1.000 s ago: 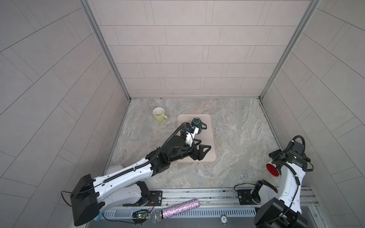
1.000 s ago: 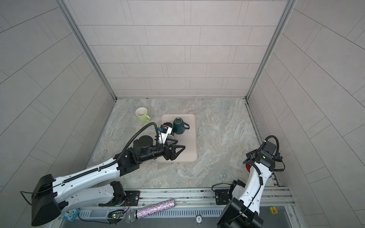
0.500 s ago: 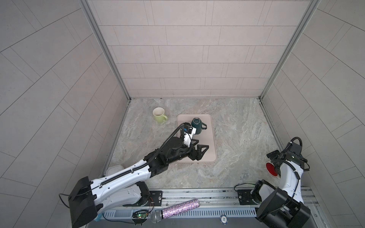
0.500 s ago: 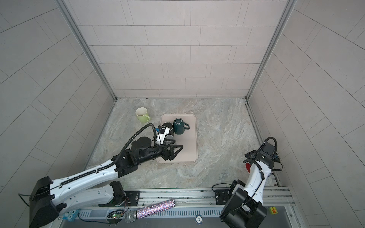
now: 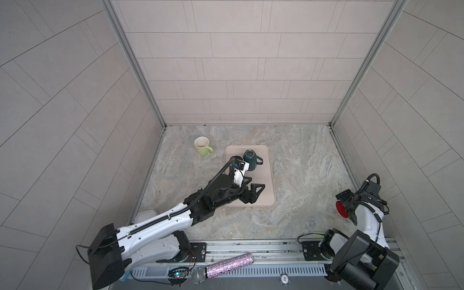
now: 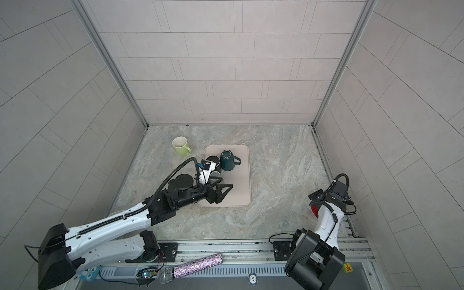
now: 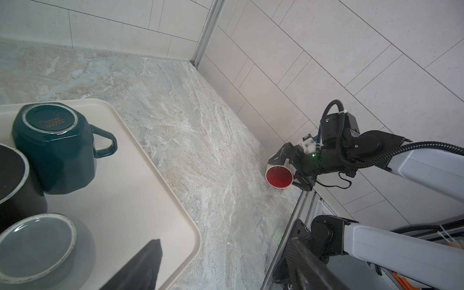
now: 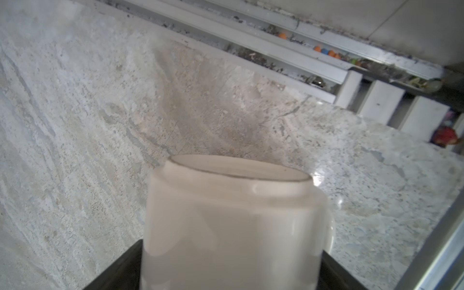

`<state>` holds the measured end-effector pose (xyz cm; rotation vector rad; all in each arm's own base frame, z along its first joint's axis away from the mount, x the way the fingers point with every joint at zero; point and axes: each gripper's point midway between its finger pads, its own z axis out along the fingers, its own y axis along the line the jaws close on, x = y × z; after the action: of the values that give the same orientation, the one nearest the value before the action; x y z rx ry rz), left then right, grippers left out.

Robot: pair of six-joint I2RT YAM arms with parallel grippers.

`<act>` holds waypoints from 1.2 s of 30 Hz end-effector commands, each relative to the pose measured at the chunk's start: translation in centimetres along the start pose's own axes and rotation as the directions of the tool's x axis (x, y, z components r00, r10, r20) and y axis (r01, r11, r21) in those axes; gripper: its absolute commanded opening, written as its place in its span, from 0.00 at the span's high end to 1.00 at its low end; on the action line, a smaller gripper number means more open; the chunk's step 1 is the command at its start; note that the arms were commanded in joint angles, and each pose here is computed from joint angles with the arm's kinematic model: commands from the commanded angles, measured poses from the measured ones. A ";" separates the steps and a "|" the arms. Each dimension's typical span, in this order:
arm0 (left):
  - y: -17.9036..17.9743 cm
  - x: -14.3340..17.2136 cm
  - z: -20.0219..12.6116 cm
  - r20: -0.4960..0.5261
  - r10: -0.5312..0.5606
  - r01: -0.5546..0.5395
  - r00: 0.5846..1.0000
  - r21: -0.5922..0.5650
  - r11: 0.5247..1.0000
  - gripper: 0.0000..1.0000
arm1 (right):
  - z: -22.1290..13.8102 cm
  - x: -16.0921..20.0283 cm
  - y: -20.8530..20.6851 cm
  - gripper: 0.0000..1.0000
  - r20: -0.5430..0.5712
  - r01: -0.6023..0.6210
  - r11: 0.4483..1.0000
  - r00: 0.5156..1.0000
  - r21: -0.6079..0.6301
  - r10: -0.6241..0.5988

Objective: Turn the mug right side up
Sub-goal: Move the mug to the tray.

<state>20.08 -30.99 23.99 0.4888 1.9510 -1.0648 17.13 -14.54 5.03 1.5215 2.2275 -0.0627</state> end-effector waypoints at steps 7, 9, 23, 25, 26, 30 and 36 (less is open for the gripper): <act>0.4 0.2 0.0 -0.002 0.021 -0.021 1.000 -0.026 0.999 0.16 | 0.8 1.1 4.6 0.08 -0.017 0.218 0.975 0.976 -0.047 -0.219; 0.6 0.3 0.0 -0.002 0.024 -0.024 1.000 -0.035 0.999 0.16 | 0.8 1.5 6.3 0.09 -0.011 0.278 0.958 0.960 -0.070 -0.279; 2.3 0.1 -0.6 -0.002 0.076 -0.075 0.997 -0.138 0.988 0.16 | 1.9 7.2 17.7 0.14 -0.109 0.650 0.744 0.738 -0.154 -0.666; 2.5 -0.1 -0.8 -0.001 0.083 -0.082 0.997 -0.153 0.985 0.16 | 2.1 8.7 19.2 0.15 -0.111 0.675 0.715 0.709 -0.182 -0.697; 2.6 -0.2 -0.9 0.002 0.083 -0.081 0.997 -0.159 0.984 0.16 | 2.2 9.4 19.9 0.15 -0.109 0.681 0.704 0.699 -0.199 -0.707; 3.2 -0.4 -1.4 0.012 0.087 -0.083 0.996 -0.194 0.977 0.16 | 1.6 11.5 22.3 0.15 -0.080 0.748 0.633 0.631 -0.197 -0.771; 4.1 -0.9 -2.1 0.030 0.089 -0.079 0.996 -0.250 0.965 0.16 | 0.2 15.2 24.9 0.17 -0.060 0.754 0.595 0.604 -0.279 -0.794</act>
<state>21.91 -27.70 22.45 0.4275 1.9925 -0.7996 35.82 7.45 4.81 0.3142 2.7305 0.0614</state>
